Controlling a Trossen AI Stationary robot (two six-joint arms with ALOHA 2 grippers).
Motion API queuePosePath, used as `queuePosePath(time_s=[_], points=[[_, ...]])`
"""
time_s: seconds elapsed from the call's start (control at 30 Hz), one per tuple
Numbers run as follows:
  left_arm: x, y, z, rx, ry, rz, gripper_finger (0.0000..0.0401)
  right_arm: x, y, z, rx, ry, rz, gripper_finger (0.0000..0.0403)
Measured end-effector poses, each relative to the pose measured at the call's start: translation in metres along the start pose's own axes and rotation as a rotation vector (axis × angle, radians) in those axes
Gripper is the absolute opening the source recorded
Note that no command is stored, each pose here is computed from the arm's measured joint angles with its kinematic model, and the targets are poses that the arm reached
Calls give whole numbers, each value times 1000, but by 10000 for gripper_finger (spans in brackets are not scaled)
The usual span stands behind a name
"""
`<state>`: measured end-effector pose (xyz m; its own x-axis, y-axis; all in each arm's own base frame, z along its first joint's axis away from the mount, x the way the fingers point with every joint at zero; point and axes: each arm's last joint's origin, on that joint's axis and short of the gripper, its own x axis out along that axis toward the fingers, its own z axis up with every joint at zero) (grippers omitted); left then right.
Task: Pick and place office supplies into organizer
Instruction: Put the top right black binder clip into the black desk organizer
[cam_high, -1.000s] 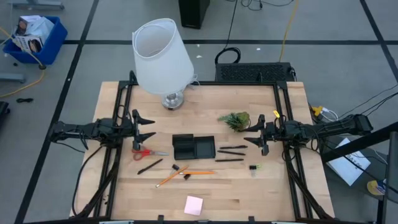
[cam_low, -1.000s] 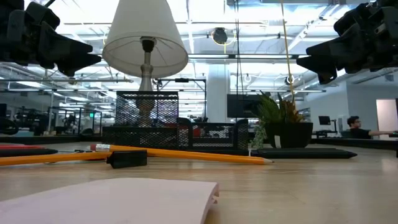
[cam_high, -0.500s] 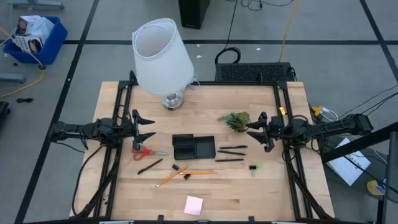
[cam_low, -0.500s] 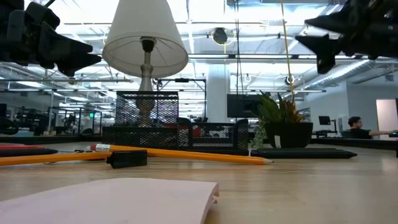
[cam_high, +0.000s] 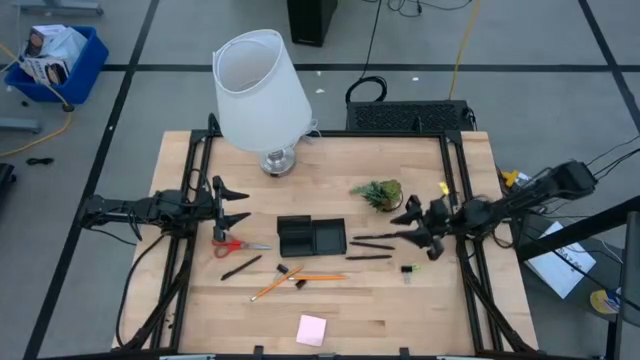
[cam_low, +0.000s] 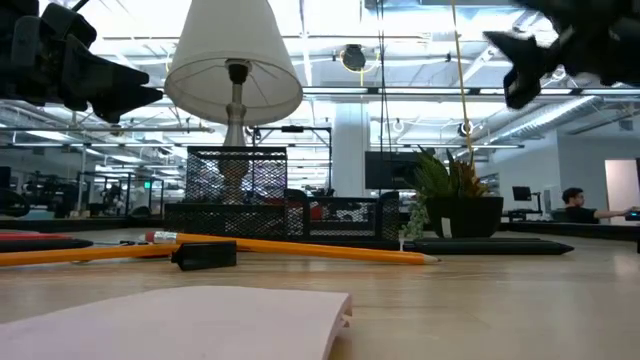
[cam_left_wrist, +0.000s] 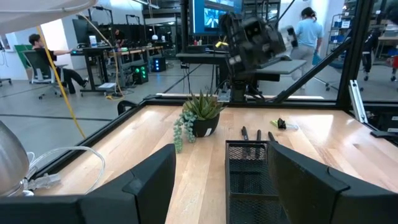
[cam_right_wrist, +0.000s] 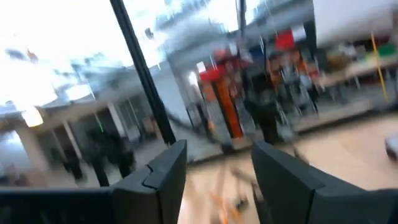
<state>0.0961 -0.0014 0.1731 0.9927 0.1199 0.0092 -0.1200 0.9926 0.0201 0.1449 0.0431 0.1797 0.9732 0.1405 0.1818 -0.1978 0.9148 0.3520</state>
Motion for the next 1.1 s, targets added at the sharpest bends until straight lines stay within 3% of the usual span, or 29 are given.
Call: queuePosePath(time_s=[0.1, 0.27, 0.37, 0.5, 0.6, 0.77, 1.1], points=[[0, 0, 0, 0, 0, 0, 255, 19, 9, -8, 10, 67, -26, 174], [0, 0, 1, -2, -8, 0, 255, 61, 35, -19, -19, 125, 35, 173], [0, 0, 1, -2, -12, 0, 255, 93, 53, -24, -86, 138, 70, 172], [0, 0, 1, -3, -13, 0, 255, 142, 71, -21, -275, 106, 81, 170], [0, 0, 1, -2, -13, 0, 255, 169, 78, -29, -376, 157, 77, 170], [0, 0, 1, -2, -13, 0, 255, 205, 85, -35, -368, 130, 74, 171], [0, 0, 1, -2, -13, 0, 255, 240, 56, -82, -350, 487, -196, 155]])
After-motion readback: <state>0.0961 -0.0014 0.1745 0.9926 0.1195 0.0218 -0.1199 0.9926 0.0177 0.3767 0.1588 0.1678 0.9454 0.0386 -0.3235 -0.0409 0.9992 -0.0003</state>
